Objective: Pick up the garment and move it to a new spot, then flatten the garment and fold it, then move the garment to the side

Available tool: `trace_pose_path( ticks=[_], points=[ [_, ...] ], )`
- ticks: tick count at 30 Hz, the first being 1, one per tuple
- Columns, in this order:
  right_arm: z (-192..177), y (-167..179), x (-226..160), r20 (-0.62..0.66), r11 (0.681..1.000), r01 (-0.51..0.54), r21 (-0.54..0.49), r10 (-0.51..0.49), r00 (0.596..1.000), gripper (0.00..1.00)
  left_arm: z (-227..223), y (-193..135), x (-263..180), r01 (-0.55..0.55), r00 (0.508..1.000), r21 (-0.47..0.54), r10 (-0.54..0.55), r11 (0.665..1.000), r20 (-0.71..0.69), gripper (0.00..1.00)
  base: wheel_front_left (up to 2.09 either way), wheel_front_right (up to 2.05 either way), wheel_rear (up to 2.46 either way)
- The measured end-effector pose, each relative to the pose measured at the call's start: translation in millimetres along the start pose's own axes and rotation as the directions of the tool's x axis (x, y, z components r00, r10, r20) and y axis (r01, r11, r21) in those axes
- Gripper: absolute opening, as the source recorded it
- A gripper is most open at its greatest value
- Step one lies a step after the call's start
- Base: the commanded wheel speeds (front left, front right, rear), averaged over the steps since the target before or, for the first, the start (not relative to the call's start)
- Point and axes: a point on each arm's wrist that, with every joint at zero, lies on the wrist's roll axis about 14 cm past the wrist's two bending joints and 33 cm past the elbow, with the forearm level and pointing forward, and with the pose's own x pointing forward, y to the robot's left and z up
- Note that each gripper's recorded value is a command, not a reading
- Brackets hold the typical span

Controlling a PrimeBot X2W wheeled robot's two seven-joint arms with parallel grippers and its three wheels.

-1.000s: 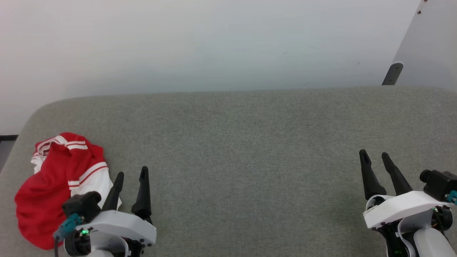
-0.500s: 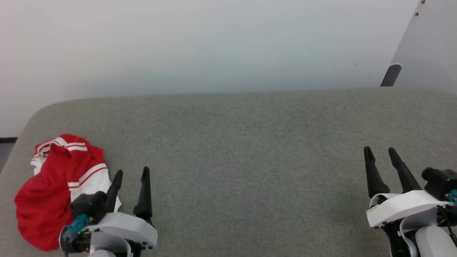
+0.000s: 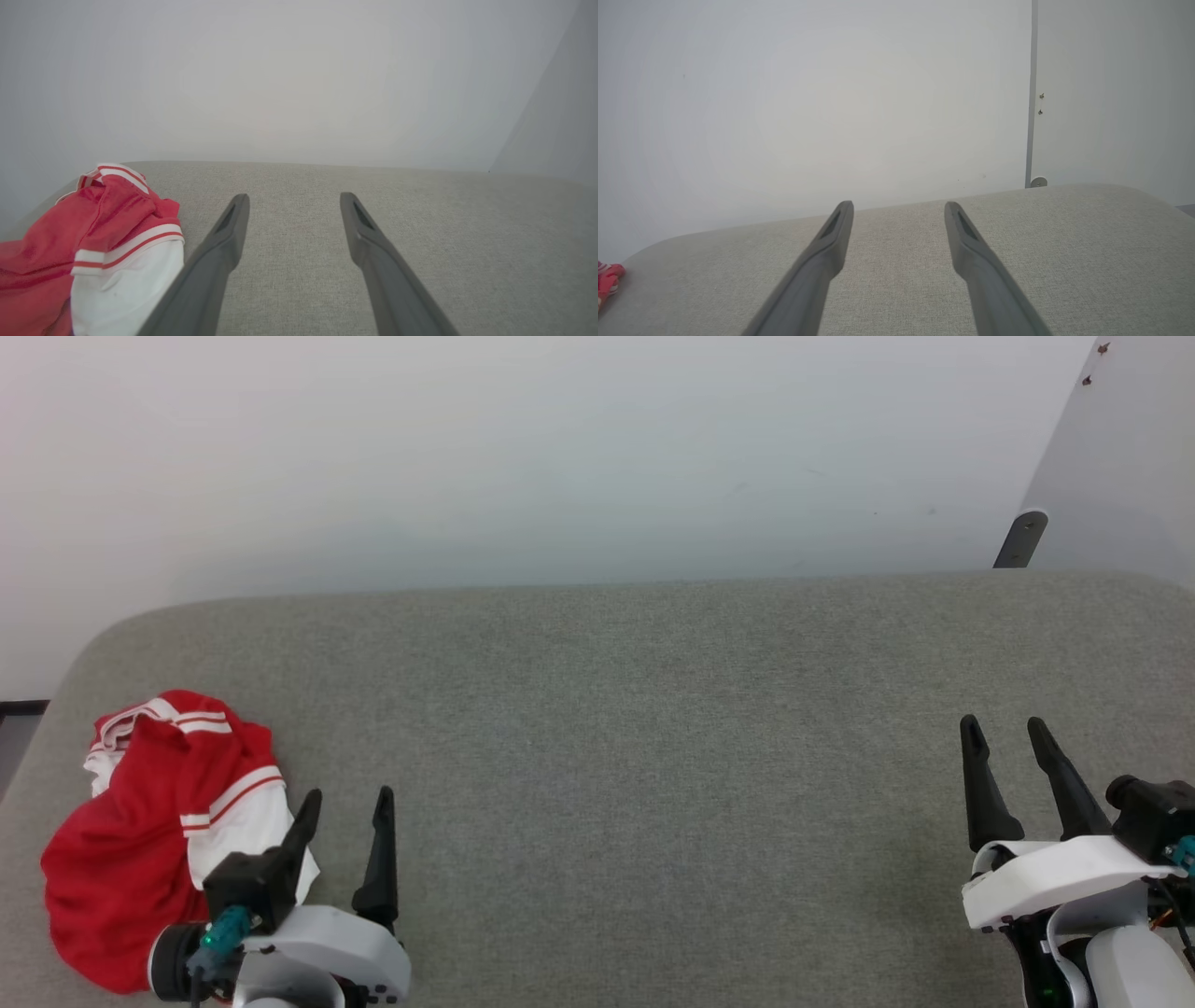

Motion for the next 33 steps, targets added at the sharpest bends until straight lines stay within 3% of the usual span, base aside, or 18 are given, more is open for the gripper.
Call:
trace_pose_path(
  ticks=[27,33],
  points=[
    [-0.9,-2.5,-3.3,0.022,0.994,0.009,-0.11,-0.007,1.0,1.0,-4.5,8.6,-5.1,0.003,1.0,0.129,-0.004,0.992,0.008,1.0,0.0,0.0,0.0],
    [-1.1,0.7,-0.7,0.025,0.995,0.004,-0.096,-0.002,1.0,1.0,-3.2,10.3,-5.4,-0.004,1.0,0.114,0.003,0.993,0.012,1.0,0.0,0.0,0.0]
  ],
)
